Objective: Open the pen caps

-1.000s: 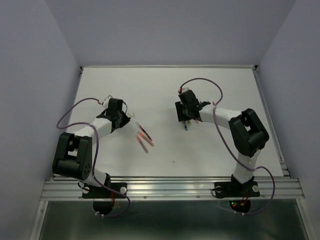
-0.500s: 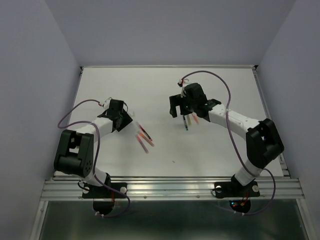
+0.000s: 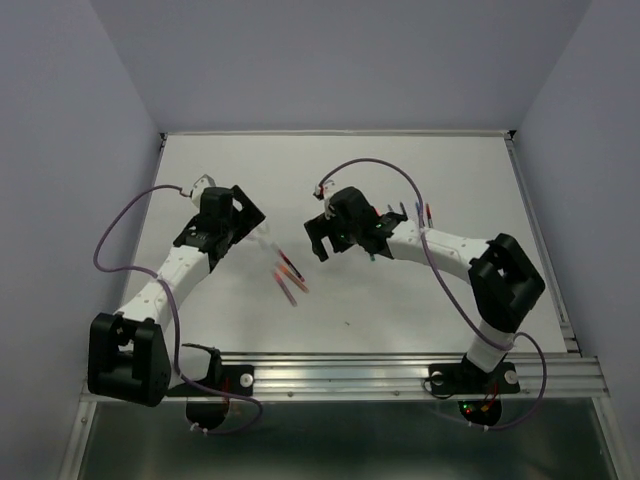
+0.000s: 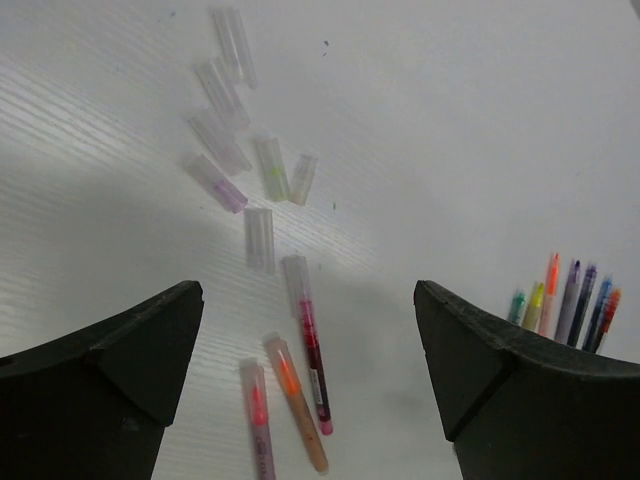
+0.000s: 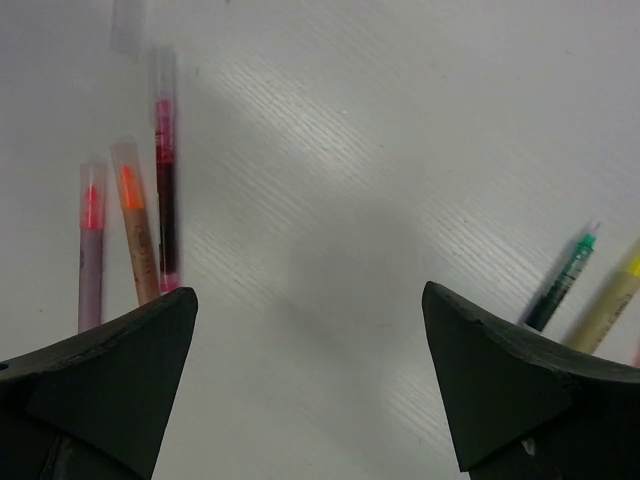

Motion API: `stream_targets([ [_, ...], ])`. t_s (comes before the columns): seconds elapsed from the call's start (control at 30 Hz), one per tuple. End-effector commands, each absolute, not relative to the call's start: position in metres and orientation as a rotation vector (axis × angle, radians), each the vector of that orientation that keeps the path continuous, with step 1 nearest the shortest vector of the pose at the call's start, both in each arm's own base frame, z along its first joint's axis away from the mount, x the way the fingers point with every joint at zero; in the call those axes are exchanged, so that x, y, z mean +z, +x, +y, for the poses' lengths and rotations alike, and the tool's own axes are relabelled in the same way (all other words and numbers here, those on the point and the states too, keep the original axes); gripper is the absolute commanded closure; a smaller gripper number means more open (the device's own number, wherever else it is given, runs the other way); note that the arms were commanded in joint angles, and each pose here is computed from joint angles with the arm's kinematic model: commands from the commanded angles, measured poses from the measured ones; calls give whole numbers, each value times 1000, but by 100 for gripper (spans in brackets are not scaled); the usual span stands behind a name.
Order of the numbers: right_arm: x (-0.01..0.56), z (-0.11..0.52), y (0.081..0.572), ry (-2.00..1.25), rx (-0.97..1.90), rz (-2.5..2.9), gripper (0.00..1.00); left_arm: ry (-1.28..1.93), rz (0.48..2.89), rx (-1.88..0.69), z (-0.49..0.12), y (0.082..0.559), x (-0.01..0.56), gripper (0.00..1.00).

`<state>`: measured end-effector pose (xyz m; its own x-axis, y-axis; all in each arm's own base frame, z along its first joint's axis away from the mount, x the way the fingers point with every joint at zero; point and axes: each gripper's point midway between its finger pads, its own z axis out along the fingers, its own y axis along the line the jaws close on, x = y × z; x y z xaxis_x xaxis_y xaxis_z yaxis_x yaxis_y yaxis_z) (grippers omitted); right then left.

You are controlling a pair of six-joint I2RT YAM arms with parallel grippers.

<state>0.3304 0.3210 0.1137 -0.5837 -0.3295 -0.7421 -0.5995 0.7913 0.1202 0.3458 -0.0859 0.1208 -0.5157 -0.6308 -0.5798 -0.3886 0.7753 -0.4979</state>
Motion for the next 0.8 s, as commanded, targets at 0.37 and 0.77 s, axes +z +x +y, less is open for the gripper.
stream_targets([
  [0.37, 87, 408, 349, -755, 334, 2157, 0, -756, 1966, -368, -66, 351, 198, 1],
  [0.77, 59, 418, 351, -799, 311, 2184, 0, -779, 1965, -338, -61, 348, 192, 1],
])
